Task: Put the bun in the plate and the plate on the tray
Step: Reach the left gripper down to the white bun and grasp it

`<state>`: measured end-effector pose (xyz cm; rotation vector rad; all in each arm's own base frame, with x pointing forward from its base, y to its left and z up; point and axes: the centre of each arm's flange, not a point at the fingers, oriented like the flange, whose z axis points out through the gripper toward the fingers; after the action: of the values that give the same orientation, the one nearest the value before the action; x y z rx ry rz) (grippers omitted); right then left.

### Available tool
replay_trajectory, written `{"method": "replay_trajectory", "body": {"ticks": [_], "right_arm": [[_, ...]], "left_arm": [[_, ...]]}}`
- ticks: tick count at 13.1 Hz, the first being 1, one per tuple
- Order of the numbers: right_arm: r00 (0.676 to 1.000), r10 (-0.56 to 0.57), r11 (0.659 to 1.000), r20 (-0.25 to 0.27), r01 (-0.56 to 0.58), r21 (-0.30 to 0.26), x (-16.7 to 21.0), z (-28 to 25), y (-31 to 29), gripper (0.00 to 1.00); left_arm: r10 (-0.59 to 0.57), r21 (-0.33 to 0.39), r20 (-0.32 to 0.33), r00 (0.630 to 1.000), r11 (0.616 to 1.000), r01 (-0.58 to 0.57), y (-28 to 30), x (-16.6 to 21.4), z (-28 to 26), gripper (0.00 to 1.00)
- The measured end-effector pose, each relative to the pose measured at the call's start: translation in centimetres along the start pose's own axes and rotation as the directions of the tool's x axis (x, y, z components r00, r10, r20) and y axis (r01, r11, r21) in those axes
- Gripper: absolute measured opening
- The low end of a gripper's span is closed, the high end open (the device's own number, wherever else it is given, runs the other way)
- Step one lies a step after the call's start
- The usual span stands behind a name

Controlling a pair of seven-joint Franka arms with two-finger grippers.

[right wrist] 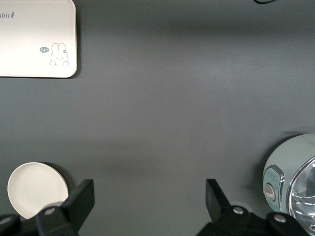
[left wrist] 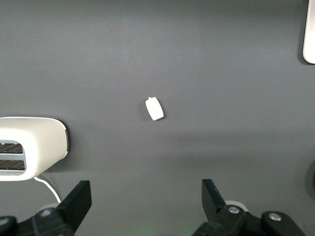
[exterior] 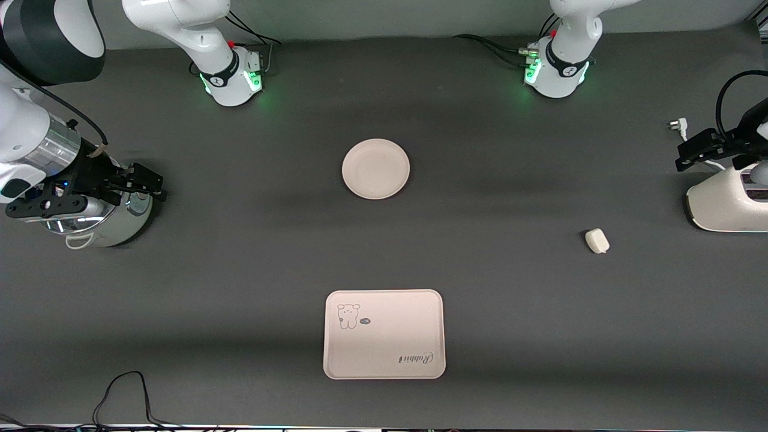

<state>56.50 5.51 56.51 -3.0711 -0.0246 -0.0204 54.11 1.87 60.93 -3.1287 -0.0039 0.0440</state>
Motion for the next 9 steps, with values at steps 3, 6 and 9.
{"method": "replay_trajectory", "body": {"ticks": [3,6,9], "right_arm": [[1.000,0.002,1.000,0.005,-0.002,-0.002,0.0,0.3,0.1,1.00],[1.000,0.006,1.000,0.017,-0.006,-0.004,0.4,1.3,0.3,1.00],[1.000,0.011,1.000,0.023,-0.011,-0.008,1.5,2.4,0.5,1.00]], "left_arm": [[0.000,0.000,0.001,1.000,1.000,0.000,0.0,0.0,0.1,1.00],[0.002,-0.010,0.043,0.999,1.000,-0.002,-0.2,1.1,2.4,1.00],[0.001,-0.035,0.102,0.995,0.999,0.002,-0.9,4.4,10.2,1.00]]}}
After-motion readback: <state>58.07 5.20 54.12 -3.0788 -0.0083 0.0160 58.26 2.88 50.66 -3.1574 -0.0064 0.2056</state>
